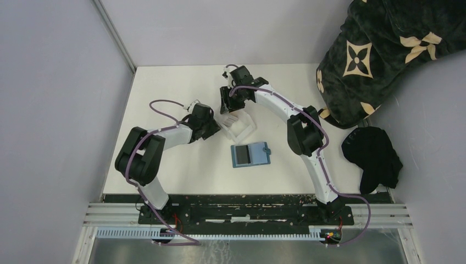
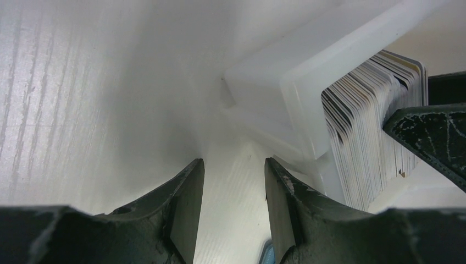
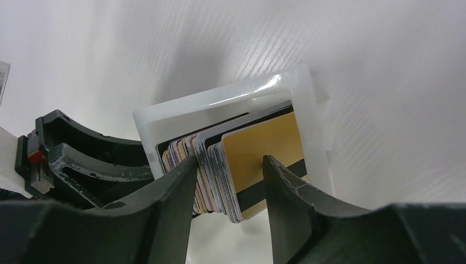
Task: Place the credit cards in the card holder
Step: Pick up the credit card from the storage box.
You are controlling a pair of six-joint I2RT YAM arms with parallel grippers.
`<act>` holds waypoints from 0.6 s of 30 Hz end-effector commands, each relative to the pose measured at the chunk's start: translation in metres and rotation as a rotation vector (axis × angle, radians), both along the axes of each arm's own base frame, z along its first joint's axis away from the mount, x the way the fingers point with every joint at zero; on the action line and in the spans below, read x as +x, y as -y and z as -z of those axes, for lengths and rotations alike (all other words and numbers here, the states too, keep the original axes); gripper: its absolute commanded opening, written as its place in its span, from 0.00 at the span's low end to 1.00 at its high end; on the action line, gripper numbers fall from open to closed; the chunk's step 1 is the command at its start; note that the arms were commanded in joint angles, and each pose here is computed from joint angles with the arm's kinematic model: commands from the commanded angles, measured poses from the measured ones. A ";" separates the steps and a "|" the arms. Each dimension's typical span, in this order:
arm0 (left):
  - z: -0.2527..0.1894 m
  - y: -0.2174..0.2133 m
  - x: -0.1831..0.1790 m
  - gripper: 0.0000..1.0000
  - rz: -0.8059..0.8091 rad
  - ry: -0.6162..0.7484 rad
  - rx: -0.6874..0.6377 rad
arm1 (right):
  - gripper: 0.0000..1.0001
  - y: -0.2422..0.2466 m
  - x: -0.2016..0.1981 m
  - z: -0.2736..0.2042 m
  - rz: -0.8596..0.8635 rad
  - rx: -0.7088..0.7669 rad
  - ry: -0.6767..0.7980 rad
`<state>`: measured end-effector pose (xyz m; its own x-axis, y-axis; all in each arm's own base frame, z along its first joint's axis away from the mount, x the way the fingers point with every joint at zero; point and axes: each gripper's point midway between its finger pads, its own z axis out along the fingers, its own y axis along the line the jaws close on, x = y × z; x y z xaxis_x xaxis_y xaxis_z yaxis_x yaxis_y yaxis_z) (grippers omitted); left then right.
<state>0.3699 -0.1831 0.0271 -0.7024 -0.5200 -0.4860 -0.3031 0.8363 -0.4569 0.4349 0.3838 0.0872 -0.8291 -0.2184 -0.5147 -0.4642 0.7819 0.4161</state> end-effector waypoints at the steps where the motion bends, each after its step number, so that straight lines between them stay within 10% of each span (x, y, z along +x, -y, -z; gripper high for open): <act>1: -0.012 0.009 0.020 0.53 0.053 0.067 -0.009 | 0.52 -0.005 -0.007 -0.017 -0.010 0.029 -0.014; 18: -0.013 0.013 0.024 0.53 0.053 0.069 -0.023 | 0.45 -0.006 -0.010 -0.052 -0.002 0.066 0.030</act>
<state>0.3764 -0.1856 0.0272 -0.7074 -0.5129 -0.4862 -0.2894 0.8379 -0.4628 0.4370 0.3787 0.0921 -0.8363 -0.1984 -0.5110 -0.4431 0.7936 0.4170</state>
